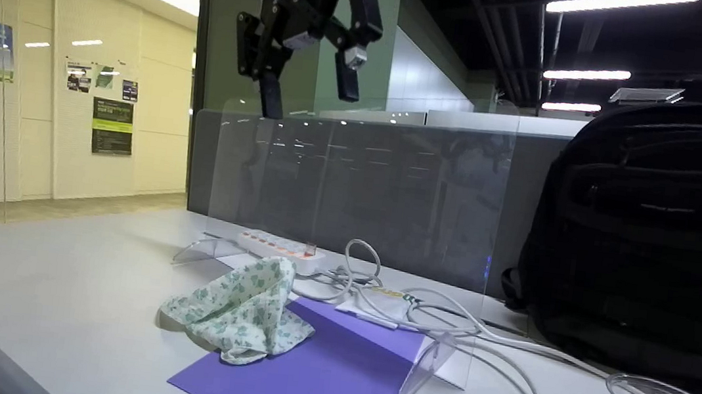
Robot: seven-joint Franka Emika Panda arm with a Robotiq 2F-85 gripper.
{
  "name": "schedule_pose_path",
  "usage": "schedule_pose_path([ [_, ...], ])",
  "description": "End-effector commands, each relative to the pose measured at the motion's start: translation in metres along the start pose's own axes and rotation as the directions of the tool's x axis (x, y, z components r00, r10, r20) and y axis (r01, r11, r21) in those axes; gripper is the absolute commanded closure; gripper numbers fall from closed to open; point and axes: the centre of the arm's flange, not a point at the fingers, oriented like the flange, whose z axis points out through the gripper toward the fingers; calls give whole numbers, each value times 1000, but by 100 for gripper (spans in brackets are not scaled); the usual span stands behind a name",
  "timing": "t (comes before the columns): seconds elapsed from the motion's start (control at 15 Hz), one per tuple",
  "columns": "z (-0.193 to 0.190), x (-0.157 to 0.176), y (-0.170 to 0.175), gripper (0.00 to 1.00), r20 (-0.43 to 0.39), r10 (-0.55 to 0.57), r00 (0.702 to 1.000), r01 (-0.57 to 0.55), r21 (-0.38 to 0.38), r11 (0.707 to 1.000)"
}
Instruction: Pick the cloth on the counter and put it on the countertop shield
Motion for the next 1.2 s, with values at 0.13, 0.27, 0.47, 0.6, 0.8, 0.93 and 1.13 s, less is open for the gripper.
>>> schedule_pose_path([
  [0.13,27,49,-55,0,-89,84,992,-84,7,996],
  [0.27,40,61,-78,0,-119,93,989,-91,21,996],
  [0.47,60,73,-109,0,-127,89,988,-83,53,995],
  [0.6,77,81,-129,0,-109,81,991,-75,64,995],
  [0.8,89,88,-149,0,-83,71,994,-63,98,993],
  [0.93,90,73,-144,0,-83,36,996,-29,88,996],
  [1.13,93,79,-147,0,-77,39,996,-32,96,995],
])
